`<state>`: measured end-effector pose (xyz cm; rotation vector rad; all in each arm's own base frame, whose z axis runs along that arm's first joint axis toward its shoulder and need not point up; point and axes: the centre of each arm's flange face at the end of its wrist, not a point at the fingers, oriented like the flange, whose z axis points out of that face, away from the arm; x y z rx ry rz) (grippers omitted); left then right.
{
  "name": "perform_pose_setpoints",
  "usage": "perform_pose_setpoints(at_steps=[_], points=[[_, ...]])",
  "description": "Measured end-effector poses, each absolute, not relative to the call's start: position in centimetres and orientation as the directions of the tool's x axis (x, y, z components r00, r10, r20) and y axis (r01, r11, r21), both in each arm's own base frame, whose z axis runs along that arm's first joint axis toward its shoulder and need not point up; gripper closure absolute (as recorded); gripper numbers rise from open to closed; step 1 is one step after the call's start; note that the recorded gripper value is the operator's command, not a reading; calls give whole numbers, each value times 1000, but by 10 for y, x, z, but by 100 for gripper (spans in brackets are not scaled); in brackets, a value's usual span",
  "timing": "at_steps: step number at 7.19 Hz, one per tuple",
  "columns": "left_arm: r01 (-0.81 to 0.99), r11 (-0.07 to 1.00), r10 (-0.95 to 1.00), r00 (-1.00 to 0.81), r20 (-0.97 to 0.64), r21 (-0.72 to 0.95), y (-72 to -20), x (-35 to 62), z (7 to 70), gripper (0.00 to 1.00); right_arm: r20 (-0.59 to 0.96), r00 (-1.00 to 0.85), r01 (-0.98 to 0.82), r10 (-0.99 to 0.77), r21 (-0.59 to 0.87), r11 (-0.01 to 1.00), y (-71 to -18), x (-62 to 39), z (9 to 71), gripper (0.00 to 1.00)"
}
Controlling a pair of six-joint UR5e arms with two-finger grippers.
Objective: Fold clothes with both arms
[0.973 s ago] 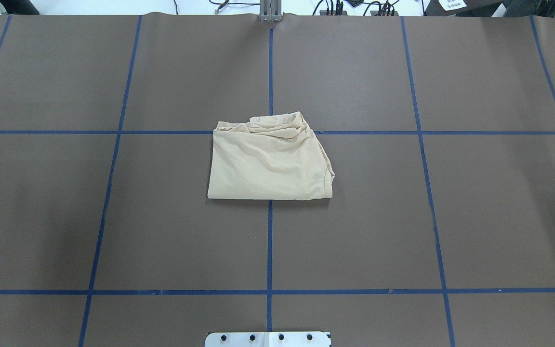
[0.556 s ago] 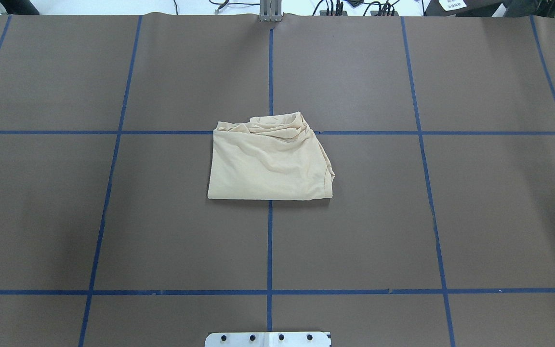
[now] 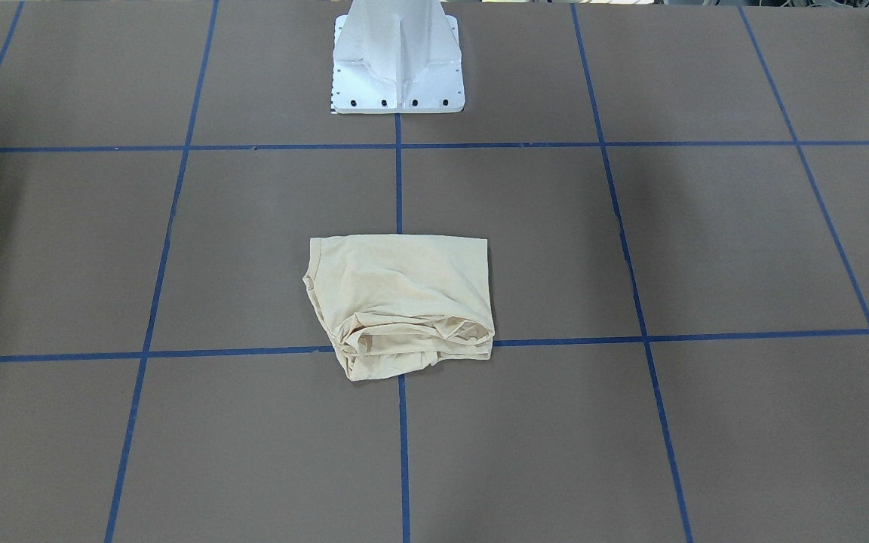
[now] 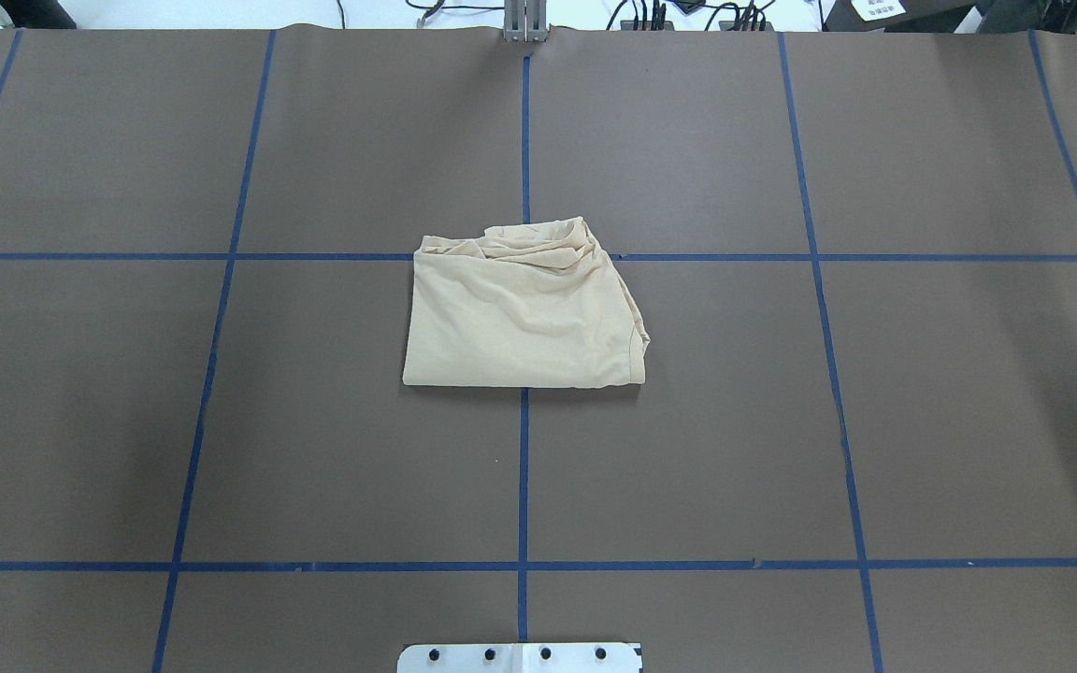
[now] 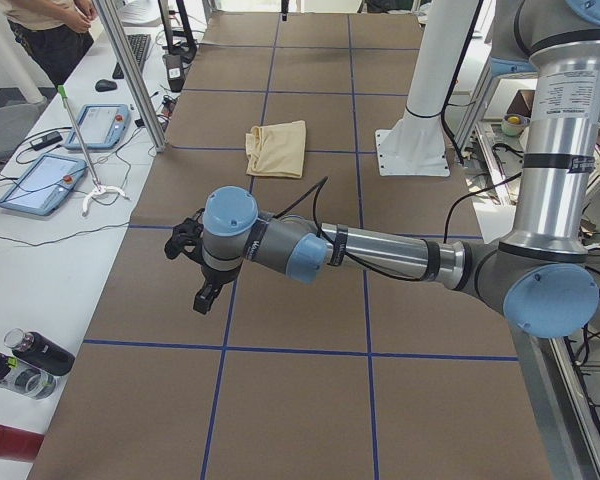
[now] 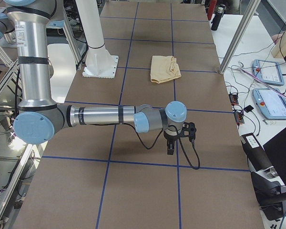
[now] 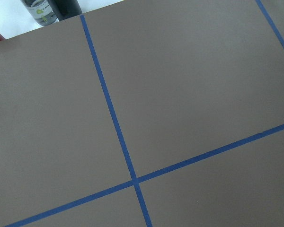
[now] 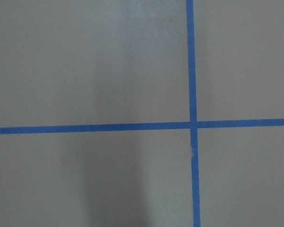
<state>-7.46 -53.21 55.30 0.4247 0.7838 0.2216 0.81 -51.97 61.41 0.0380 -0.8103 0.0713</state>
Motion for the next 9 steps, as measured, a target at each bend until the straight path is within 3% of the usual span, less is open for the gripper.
perform_pose_setpoints(at_steps=[9], points=[[-34,904,322,707,-629,425,-530,-74,563,0,705,708,-26,26,-11,1000,-506,38,606,0]])
